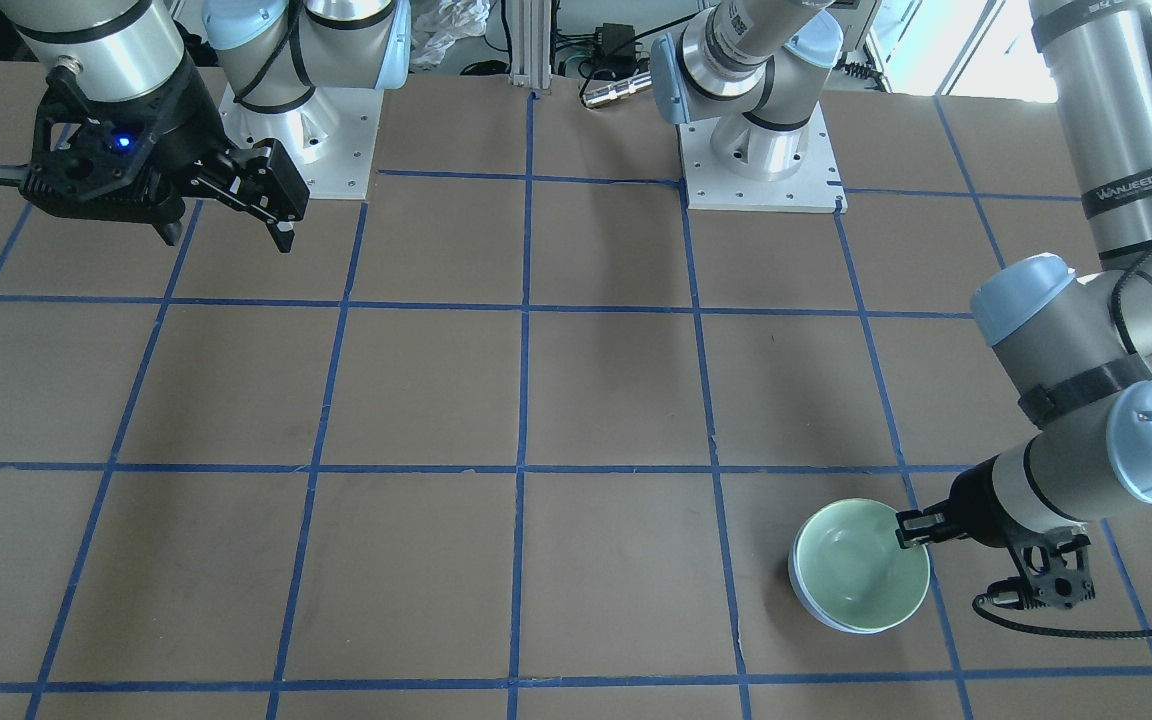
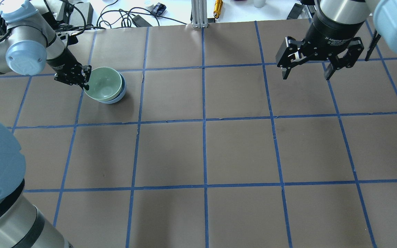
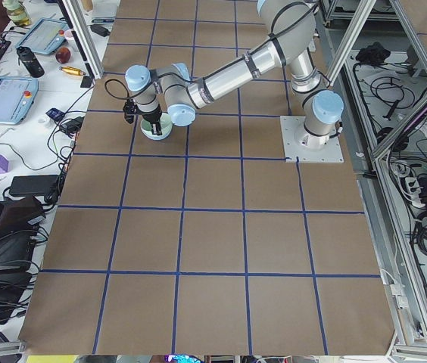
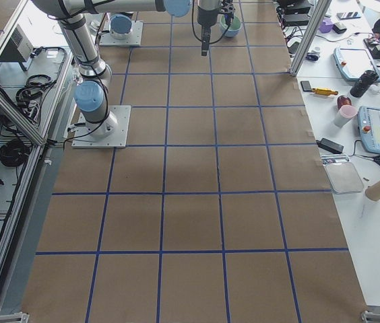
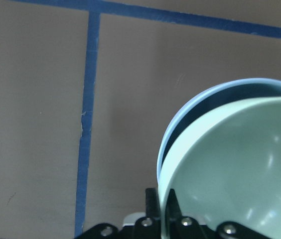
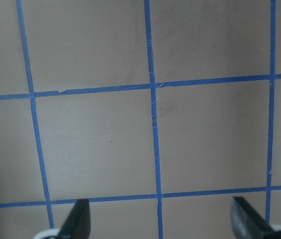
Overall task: Stack green bowl on blue bowl
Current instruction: 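Lower the green bowl into the blue bowl with the left gripper, then open the left gripper and raise it away from the stacked bowls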
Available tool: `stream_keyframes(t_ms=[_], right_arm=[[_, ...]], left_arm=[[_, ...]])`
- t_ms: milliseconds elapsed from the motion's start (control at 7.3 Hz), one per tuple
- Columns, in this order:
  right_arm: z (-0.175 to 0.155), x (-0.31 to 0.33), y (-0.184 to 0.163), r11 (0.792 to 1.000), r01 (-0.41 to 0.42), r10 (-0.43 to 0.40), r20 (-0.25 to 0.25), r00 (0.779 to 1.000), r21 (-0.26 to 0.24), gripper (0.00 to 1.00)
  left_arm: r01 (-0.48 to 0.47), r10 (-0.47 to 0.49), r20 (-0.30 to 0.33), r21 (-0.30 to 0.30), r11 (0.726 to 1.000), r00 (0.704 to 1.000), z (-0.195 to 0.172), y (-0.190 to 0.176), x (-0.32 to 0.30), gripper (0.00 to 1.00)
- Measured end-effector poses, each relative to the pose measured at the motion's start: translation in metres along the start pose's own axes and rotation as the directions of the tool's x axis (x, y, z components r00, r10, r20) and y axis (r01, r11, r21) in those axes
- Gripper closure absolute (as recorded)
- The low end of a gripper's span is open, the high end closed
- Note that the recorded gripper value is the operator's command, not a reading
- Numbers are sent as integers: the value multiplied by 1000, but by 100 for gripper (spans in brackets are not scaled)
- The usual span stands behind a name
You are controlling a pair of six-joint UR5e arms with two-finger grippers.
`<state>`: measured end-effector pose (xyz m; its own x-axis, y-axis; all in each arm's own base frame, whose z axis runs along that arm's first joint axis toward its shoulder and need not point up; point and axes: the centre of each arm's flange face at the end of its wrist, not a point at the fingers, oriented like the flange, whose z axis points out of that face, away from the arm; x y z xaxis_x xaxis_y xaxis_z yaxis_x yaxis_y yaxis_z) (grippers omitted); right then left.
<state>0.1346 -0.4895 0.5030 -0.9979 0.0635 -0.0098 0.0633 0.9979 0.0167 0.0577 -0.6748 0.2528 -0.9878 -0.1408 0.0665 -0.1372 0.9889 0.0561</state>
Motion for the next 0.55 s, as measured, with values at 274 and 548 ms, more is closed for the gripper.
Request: stream_keyframes(t_ms=[274, 548], right_arm=[[0, 0, 0, 1000, 0, 0, 0, 1000, 0, 0], [0, 0, 0, 1000, 0, 0, 0, 1000, 1, 0]], left_arm=[[-3, 3, 1, 28, 1000, 1000, -4, -3, 1, 55], [-36, 35, 17, 58, 998, 999, -38, 8, 26, 28]])
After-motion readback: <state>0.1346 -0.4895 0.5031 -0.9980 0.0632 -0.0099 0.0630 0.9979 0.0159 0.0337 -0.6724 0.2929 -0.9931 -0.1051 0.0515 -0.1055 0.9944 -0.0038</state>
